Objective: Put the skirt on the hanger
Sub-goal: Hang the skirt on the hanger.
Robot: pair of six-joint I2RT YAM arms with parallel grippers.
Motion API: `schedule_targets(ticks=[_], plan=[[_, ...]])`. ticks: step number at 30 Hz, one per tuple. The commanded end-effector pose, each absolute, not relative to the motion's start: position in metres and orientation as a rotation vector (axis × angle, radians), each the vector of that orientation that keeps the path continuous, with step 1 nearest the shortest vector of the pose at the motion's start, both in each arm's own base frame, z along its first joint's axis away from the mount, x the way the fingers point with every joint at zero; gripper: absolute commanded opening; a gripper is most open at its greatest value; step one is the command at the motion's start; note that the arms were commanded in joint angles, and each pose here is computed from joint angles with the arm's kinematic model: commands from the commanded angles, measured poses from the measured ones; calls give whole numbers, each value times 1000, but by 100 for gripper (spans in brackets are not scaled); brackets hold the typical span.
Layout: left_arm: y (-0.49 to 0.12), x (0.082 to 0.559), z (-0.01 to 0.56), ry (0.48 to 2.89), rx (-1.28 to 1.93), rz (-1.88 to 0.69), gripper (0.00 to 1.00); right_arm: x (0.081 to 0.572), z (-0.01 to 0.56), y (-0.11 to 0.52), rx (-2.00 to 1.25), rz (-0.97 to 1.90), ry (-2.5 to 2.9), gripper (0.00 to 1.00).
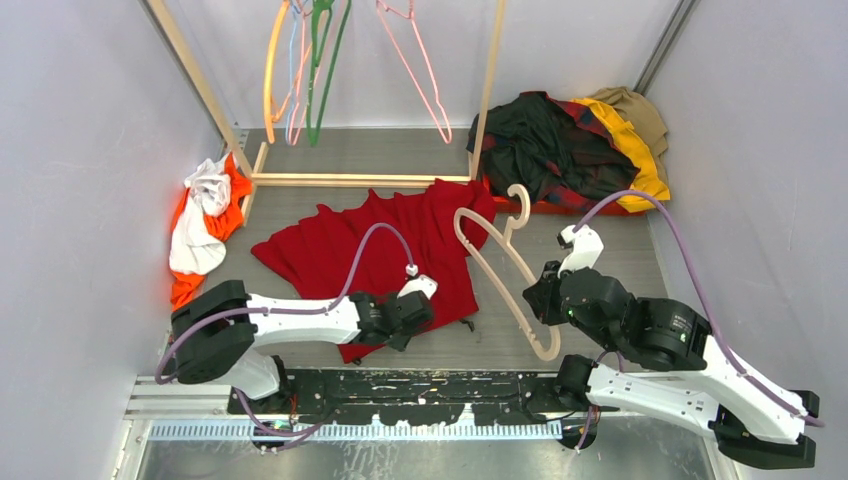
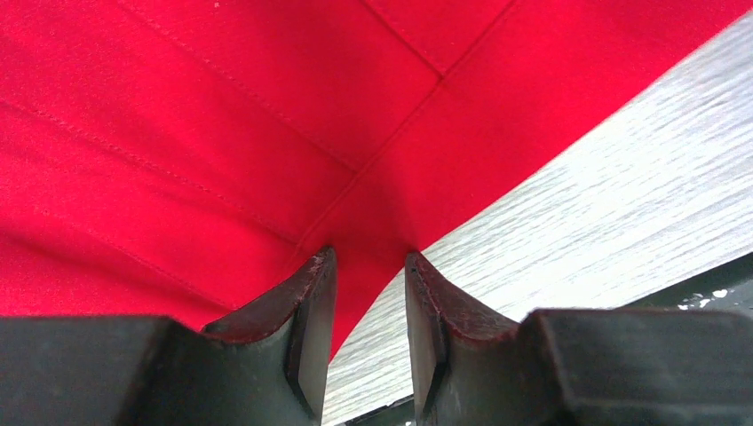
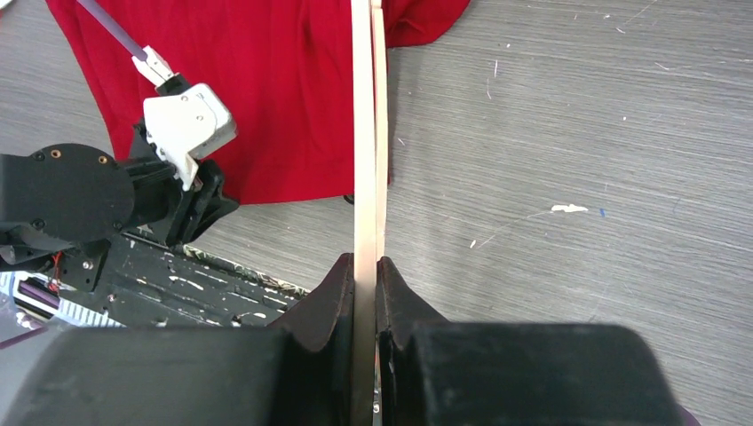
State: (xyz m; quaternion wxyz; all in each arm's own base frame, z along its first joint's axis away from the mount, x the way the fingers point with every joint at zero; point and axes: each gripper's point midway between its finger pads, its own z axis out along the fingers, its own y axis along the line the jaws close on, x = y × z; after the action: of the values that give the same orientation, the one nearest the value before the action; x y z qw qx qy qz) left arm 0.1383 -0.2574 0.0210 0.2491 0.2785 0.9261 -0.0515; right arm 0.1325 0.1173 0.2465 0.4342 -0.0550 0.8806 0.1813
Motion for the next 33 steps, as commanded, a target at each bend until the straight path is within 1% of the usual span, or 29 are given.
schedule_targets(ticks=[1, 6, 11, 17, 19, 22, 23, 27, 33], plan=[[-298, 148, 38, 2398, 772, -276, 35, 136, 266, 116, -77, 502, 2129, 1], [-303, 153, 32, 2363, 775, -255, 35, 134, 265, 118, -88, 517, 2133, 1], [-300, 147, 26, 2374, 777, -260, 35, 133, 264, 119, -98, 527, 2138, 1], [-286, 154, 12, 2386, 736, -143, 35, 132, 258, 127, -121, 543, 2152, 1], [-281, 158, 11, 2389, 712, -94, 28, 132, 257, 128, -124, 545, 2153, 1], [-277, 161, 16, 2379, 688, -63, 10, 131, 258, 128, -126, 548, 2156, 1], [-278, 162, 20, 2372, 681, -67, 7, 131, 257, 128, -127, 550, 2158, 1], [-276, 168, 41, 2338, 652, -78, 3, 130, 257, 128, -131, 552, 2164, 1], [-274, 178, 73, 2335, 611, -141, 3, 122, 267, 127, -154, 605, 2156, 1]])
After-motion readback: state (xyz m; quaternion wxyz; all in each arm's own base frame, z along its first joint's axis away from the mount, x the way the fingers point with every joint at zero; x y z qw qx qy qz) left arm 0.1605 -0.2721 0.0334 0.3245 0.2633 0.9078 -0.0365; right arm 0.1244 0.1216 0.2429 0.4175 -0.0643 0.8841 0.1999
